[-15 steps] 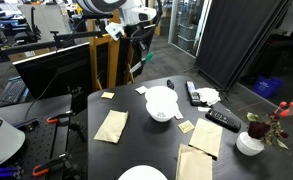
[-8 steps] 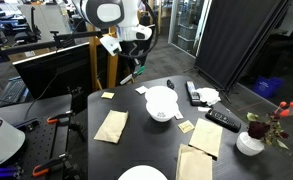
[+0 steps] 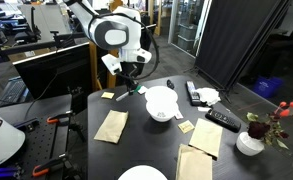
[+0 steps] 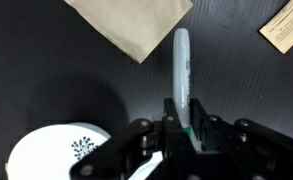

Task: Pick up the pen from the white bowl and place it on the table.

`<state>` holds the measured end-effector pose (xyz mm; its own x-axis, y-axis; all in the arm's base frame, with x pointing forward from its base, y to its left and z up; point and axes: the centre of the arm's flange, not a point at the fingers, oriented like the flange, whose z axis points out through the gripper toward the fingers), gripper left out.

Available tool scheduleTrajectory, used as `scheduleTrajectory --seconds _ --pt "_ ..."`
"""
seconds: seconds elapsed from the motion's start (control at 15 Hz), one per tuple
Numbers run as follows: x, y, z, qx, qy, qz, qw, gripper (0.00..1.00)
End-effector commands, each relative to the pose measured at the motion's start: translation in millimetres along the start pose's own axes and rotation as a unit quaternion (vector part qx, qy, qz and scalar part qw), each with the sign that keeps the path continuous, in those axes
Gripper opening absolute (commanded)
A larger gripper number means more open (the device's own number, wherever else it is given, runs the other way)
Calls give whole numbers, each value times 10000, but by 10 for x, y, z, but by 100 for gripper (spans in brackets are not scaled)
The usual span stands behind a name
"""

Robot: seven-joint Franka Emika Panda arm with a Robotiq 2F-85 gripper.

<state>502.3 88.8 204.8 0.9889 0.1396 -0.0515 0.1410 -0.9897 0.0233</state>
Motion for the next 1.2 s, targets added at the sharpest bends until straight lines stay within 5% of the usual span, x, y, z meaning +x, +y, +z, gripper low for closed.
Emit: scheduleTrajectory --seconds 0.0,0.47,0.53,0.6,1.13 --pt "129 -7 224 -110 -84 120 9998 5" --pt "305 -93 466 -140 -158 172 9996 5" --pt "325 -94 486 -149 -191 227 9994 44" --pt "341 -96 488 -147 -193 281 9993 45" --pt "257 4 -84 -633 277 635 9956 100"
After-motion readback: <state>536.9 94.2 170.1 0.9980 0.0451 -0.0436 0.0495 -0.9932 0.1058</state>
